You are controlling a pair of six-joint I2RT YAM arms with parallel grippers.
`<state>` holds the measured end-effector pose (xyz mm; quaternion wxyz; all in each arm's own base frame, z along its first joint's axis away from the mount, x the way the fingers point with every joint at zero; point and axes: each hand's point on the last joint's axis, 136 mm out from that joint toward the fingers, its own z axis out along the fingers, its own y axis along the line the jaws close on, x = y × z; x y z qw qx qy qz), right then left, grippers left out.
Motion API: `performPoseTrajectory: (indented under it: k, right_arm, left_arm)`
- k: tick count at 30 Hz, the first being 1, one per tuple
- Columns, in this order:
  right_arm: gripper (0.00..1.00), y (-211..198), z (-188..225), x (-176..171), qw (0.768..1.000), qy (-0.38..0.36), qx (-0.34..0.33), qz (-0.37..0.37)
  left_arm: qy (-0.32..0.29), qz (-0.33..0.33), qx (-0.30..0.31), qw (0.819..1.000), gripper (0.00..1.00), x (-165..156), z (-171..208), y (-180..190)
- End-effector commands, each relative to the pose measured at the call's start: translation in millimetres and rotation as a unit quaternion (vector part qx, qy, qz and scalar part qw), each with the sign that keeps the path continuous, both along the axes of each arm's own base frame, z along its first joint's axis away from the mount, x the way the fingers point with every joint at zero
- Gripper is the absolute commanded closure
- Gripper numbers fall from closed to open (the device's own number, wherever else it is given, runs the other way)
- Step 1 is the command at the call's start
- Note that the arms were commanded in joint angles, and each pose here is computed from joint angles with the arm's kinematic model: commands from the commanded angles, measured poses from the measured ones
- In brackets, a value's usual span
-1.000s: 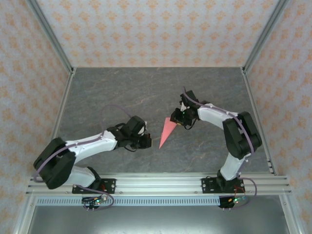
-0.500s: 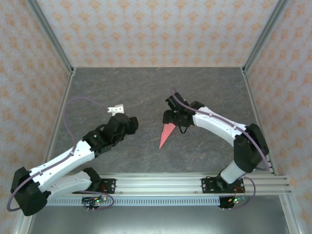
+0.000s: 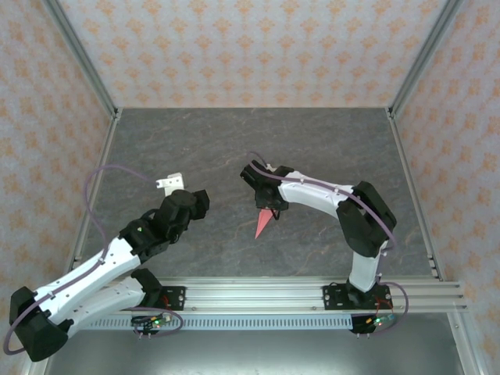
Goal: Fold a paper plane with a square sheet of paper (fold left side to right side)
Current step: Turn over the paper plane at the center of the table.
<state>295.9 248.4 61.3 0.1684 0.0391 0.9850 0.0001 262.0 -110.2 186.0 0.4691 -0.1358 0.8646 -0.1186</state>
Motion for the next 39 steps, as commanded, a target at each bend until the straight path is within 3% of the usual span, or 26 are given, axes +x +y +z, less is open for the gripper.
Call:
performPoseTrajectory:
  k: [1,6,15,18,23,27,34,39]
  right_arm:
    - [0.74,-14,3,-5,1.000,-0.003,-0.023,-0.012]
    - [1.00,-10,25,-5,1.000,-0.021,0.002,0.003]
    - [1.00,43,85,-20,0.974,-0.054,0.193,0.106]
    - [1.00,43,74,-26,0.969,-0.055,0.214,0.110]
    - [1.00,42,21,-29,0.952,-0.016,0.293,0.086]
    - [1.00,21,-7,-31,0.961,0.005,0.268,0.074]
    - [0.59,-8,14,-35,0.975,-0.016,0.206,0.082]
    - [0.49,-13,33,-50,0.978,-0.008,0.180,0.107]
  left_arm:
    - [-0.001,0.028,0.020,0.999,0.44,-2,-4,15]
    - [0.001,0.032,0.026,0.999,0.44,-2,-3,18]
    - [-0.004,0.048,0.035,0.998,0.42,-3,4,25]
    - [-0.006,0.057,0.038,0.998,0.41,-3,6,30]
    - [-0.008,0.061,0.031,0.998,0.40,-3,8,30]
    - [-0.009,0.062,0.027,0.998,0.39,-3,10,29]
    - [-0.009,0.065,0.025,0.998,0.38,-2,9,29]
    - [-0.010,0.056,0.022,0.998,0.37,0,10,25]
